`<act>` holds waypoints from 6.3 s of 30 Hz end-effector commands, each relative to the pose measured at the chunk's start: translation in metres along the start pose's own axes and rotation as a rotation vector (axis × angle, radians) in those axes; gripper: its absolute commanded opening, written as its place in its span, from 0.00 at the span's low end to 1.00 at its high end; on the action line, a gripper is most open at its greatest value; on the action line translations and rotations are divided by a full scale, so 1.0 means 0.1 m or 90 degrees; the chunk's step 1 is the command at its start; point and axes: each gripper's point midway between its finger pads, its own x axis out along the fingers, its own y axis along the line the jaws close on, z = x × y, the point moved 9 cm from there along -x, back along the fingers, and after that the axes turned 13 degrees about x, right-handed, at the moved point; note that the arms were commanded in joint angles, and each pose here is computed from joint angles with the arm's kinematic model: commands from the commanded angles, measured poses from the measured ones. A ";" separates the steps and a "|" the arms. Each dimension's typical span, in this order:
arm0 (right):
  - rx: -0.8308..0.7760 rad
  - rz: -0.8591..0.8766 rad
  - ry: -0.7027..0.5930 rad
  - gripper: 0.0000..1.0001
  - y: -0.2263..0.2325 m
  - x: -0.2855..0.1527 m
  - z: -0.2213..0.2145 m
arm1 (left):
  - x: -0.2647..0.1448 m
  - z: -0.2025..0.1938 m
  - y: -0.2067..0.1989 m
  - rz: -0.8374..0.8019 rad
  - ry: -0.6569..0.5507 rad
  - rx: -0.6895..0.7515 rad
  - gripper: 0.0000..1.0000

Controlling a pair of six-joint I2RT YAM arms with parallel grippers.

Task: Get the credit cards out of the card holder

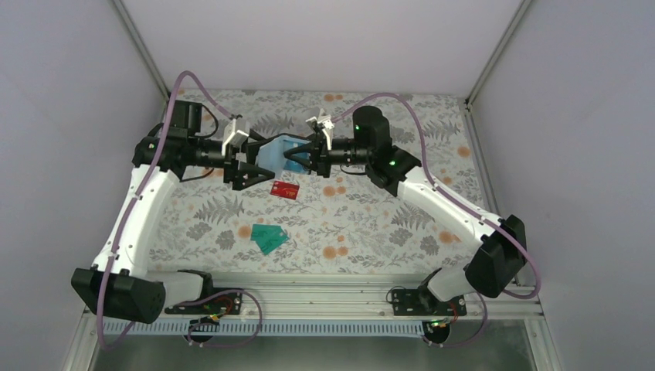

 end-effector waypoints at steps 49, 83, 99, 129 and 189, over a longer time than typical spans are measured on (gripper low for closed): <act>-0.028 -0.033 -0.030 0.04 0.04 -0.40 -0.01 | 0.00 -0.20 0.30 0.037 0.003 -0.050 0.38; 0.124 -0.205 0.039 0.04 -0.46 0.20 -0.12 | 0.24 -0.74 0.62 0.140 0.091 -0.172 0.34; 0.028 0.008 0.045 0.04 -0.08 0.05 -0.15 | 0.17 -0.59 0.44 0.047 0.024 -0.138 0.31; 0.013 0.054 -0.030 0.04 -0.02 0.08 0.15 | 0.15 -0.16 0.11 -0.067 -0.049 -0.047 0.15; -0.022 0.034 -0.002 0.09 -0.25 -0.57 0.03 | -0.04 -0.35 0.35 0.015 -0.027 -0.098 0.02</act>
